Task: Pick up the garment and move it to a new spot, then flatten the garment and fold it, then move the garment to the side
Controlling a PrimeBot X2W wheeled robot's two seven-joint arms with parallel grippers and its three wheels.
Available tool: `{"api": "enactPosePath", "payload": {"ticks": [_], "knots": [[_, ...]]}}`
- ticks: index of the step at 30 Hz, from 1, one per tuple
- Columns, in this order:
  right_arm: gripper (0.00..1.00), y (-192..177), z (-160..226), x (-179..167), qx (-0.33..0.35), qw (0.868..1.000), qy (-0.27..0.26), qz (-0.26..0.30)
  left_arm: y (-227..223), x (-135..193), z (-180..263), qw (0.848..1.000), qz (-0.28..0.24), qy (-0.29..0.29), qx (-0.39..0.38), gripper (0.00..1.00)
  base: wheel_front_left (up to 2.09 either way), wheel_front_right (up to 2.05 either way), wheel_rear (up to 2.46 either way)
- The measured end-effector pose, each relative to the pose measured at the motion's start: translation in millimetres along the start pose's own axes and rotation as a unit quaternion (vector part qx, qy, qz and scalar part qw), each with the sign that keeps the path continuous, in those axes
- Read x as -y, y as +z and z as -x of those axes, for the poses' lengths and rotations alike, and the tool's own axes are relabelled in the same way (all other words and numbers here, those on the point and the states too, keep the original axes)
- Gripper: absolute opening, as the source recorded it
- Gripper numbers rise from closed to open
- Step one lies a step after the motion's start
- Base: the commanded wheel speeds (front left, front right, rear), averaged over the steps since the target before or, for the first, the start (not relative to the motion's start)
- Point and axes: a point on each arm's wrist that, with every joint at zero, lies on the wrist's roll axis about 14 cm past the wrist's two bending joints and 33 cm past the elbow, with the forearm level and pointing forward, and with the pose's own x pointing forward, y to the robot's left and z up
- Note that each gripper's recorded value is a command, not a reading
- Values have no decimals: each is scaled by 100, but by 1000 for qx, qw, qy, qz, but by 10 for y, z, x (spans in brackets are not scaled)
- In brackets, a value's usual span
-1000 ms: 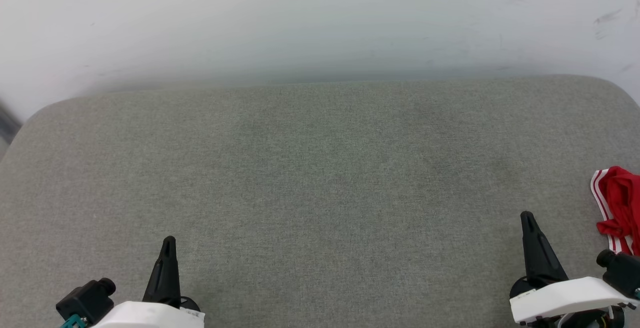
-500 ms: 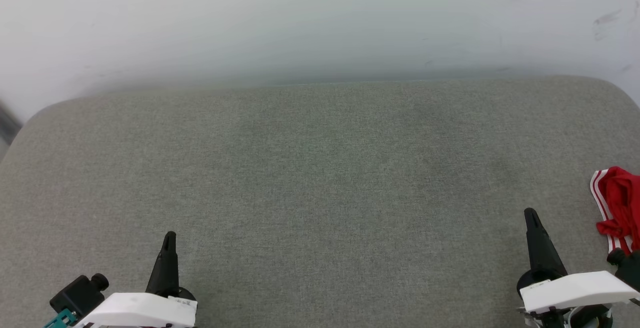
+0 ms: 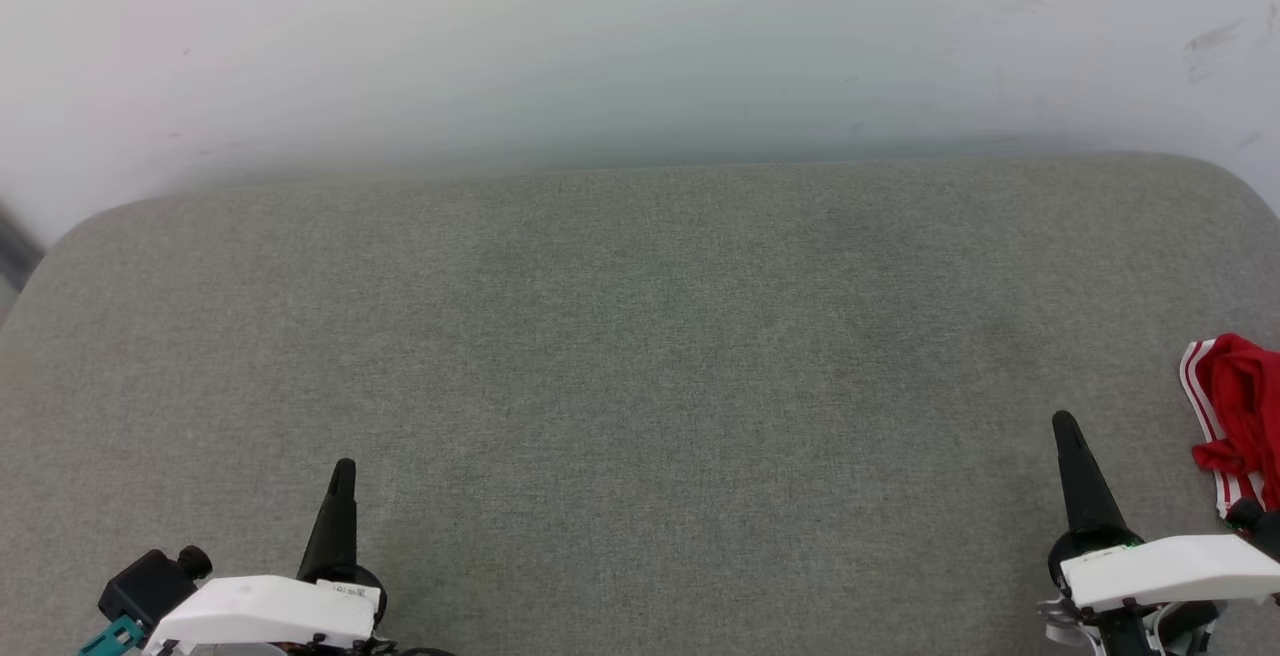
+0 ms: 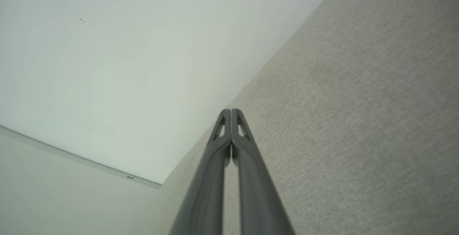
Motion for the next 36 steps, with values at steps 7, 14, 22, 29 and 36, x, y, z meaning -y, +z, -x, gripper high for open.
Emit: {"api": "enactPosePath", "payload": {"ticks": [7, 14, 22, 29, 36], "knots": [[0, 4, -12, 4, -3, 999, -2, -40, 4, 16, -33, 999, 37, -2, -3, 0, 0, 0, 0], [0, 22, -37, -6, -3, 996, -1, -87, 5, 45, -71, 997, 82, -6, -8, 0, 0, 0, 0], [0, 32, -50, -7, -4, 993, -1, -122, -4, 41, -83, 993, 114, -6, -12, 0, 0, 0, 0], [0, 34, -53, 1, -6, 988, -2, -154, 2, 56, -107, 990, 143, -8, -15, 0, 0, 0, 0], [0, 54, -75, -17, -5, 983, 2, -184, 4, 62, -122, 985, 171, -9, -18, 0, 0, 0, 0]]}}
